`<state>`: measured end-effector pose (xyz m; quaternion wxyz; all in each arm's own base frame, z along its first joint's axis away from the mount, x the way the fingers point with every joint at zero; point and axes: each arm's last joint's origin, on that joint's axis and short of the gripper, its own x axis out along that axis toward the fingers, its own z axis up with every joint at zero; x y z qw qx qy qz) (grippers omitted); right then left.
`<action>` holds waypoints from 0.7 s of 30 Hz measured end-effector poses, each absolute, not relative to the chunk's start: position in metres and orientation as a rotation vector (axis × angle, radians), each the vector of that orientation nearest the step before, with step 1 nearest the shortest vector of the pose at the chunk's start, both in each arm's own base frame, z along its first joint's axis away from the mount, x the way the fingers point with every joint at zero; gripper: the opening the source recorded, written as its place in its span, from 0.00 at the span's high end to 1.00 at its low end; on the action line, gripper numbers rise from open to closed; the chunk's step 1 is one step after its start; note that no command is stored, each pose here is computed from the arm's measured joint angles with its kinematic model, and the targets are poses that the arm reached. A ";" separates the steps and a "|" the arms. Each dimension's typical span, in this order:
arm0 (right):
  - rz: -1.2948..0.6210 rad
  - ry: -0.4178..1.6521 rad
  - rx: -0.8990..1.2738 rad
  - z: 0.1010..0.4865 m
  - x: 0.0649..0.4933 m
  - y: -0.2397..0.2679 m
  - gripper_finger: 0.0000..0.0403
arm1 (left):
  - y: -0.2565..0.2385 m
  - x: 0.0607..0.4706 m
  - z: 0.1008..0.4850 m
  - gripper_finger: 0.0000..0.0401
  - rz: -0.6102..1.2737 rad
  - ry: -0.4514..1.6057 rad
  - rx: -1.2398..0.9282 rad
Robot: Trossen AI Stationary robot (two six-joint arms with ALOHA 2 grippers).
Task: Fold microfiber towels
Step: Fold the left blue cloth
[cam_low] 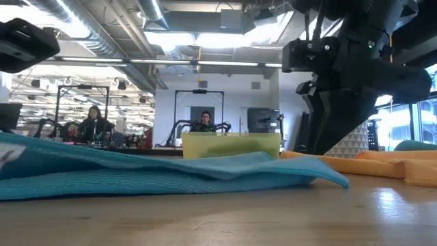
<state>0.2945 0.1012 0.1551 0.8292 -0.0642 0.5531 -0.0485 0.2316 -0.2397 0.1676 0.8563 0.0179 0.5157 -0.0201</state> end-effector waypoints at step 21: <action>-0.110 1.092 -0.090 0.156 0.300 0.103 0.70 | -0.252 0.218 0.133 0.98 -0.031 1.285 0.046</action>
